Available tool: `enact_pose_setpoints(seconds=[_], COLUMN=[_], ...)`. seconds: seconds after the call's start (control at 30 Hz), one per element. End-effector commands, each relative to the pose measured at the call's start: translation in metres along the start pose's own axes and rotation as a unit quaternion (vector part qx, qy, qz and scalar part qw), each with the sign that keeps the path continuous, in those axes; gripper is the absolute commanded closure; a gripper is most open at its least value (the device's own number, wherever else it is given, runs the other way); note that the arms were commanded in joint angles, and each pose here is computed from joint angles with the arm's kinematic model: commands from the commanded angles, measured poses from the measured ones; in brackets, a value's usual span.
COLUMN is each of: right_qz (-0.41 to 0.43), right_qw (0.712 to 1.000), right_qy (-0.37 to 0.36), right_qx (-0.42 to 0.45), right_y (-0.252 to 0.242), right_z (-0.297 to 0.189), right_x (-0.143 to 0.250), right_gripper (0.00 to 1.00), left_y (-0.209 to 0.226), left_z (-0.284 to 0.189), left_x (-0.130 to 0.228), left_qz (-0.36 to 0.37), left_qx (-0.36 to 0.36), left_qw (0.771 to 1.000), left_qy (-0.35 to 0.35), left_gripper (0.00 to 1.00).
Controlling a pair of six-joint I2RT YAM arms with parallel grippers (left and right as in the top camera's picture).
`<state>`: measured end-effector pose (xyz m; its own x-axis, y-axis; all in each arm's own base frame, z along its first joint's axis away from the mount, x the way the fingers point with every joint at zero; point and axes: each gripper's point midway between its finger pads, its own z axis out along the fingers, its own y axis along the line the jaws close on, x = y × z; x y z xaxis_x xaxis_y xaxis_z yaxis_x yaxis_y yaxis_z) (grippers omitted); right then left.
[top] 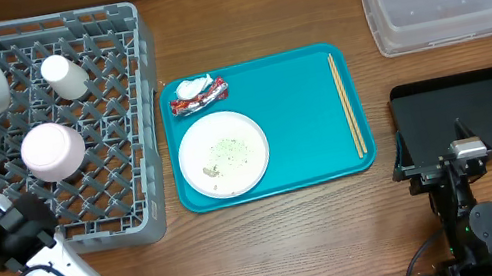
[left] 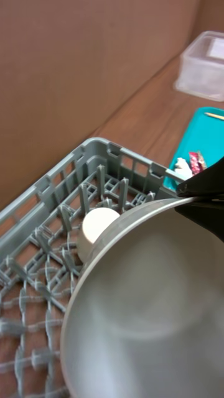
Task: Sort waste into correct bins and load items into the dishwasher
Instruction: 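Lift the small white bowl and carry it over the dish rack, then lower the small white bowl into the rack's back-left corner and release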
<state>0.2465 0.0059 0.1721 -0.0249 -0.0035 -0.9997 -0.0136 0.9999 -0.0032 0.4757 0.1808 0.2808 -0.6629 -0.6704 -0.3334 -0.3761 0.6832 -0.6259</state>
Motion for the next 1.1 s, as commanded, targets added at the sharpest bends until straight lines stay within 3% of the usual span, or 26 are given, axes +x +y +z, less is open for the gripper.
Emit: enact_pose_setpoints(seconds=[0.0, 0.13, 0.67, 0.9, 1.07], right_qz=[-0.002, -0.002, -0.002, -0.002, -0.002], right_qw=[1.0, 1.0, 1.0, 1.0, 1.0], right_qy=[-0.003, -0.003, -0.003, -0.003, -0.003], right_qx=[-0.006, -0.006, -0.006, -0.006, -0.006], right_y=[0.003, 0.003, 0.003, 0.003, 0.003], right_z=[0.0, 0.0, 0.0, 0.0, 0.0], right_x=[0.001, 0.001, 0.001, 0.001, 0.001], right_gripper=[0.0, 0.0, 0.0, 0.0, 0.0], left_y=[-0.043, -0.045, 0.059, 0.051, 0.044], left_z=[-0.002, 0.002, 0.039, 0.043, 0.037], left_x=[0.012, 0.008, -0.003, -0.001, -0.005], left_qz=[0.081, 0.102, 0.008, 0.015, 0.034], left_qx=[0.142, 0.233, 0.252, 0.358, 0.396], left_qw=[0.986, 0.967, 0.967, 0.933, 0.917], left_qy=[0.032, 0.037, 0.038, 0.029, 0.017], left_gripper=[0.96, 0.96, 0.96, 0.96, 0.96])
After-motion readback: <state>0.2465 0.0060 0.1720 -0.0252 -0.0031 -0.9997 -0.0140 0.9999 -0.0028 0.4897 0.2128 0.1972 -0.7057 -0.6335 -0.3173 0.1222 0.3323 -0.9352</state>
